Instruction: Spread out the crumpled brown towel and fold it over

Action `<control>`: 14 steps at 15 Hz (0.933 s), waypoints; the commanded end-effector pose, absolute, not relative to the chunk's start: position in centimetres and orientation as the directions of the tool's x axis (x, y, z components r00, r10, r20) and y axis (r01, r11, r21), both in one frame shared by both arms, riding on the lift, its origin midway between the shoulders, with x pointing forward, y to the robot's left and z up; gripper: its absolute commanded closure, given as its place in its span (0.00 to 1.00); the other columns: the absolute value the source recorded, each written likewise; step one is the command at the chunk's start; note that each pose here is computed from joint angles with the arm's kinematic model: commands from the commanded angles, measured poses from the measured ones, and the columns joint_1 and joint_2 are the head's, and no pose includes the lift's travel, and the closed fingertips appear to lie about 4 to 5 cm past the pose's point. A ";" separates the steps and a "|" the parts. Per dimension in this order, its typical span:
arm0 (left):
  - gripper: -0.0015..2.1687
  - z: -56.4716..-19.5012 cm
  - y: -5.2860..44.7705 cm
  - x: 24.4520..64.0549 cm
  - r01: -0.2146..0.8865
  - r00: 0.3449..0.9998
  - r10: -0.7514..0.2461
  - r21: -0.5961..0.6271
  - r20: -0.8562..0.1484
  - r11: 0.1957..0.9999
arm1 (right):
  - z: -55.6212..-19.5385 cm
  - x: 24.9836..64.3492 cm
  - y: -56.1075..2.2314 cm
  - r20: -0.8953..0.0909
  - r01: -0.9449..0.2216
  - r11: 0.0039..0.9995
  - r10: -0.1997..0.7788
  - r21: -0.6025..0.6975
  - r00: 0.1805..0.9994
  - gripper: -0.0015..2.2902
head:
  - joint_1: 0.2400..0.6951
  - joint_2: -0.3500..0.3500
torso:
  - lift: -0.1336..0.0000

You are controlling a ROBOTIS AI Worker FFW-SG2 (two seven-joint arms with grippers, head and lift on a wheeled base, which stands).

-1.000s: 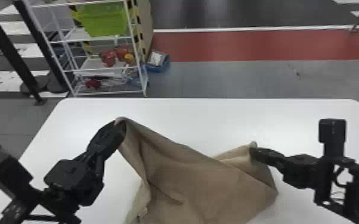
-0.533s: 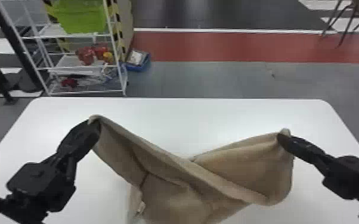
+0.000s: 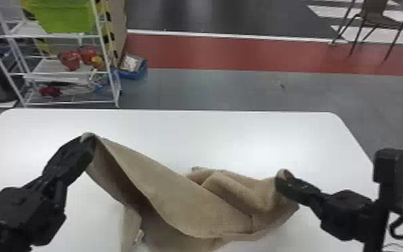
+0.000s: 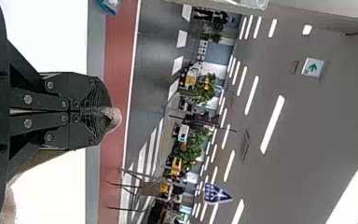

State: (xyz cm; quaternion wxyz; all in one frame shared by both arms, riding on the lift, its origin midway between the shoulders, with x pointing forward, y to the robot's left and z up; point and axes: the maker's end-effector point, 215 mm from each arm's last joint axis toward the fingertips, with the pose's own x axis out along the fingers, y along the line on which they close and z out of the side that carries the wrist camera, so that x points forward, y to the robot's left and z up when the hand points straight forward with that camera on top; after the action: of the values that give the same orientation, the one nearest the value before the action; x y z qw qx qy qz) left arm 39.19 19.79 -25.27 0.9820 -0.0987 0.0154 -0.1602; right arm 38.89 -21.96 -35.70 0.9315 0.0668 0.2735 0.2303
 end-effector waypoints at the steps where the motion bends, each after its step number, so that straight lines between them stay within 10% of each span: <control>1: 0.64 -25.4 19.6 39.1 0.314 0.947 -0.320 -0.194 -0.003 0.930 | -40.4 38.0 -17.5 -0.550 -0.449 0.863 0.497 0.231 0.672 0.69 | 1.00 0.45 | 0.08; 4: 0.64 -25.7 19.6 38.8 0.313 0.947 -0.321 -0.196 -0.011 0.930 | -44.8 37.1 -15.1 -0.627 -0.495 0.844 0.503 0.208 0.595 0.62 | 1.00 0.54 | 0.08; 8: 0.64 -25.7 19.5 38.7 0.313 0.947 -0.322 -0.199 -0.011 0.929 | -41.3 36.1 -16.2 -0.534 -0.556 0.791 0.595 0.256 0.601 0.16 | 1.00 0.61 | 0.08; 14: 0.64 -25.8 17.9 38.7 0.333 0.939 -0.342 -0.202 -0.011 0.921 | -33.4 35.8 -21.2 -0.339 -0.620 0.755 0.652 0.213 0.678 0.15 | 1.00 0.49 | 0.08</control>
State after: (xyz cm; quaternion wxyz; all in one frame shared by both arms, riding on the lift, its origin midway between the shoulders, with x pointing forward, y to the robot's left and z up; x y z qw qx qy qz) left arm 38.69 18.41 -25.77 0.9804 -0.0994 0.0228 -0.1688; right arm 35.83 -20.15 -34.54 0.9107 0.0466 0.2195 0.3469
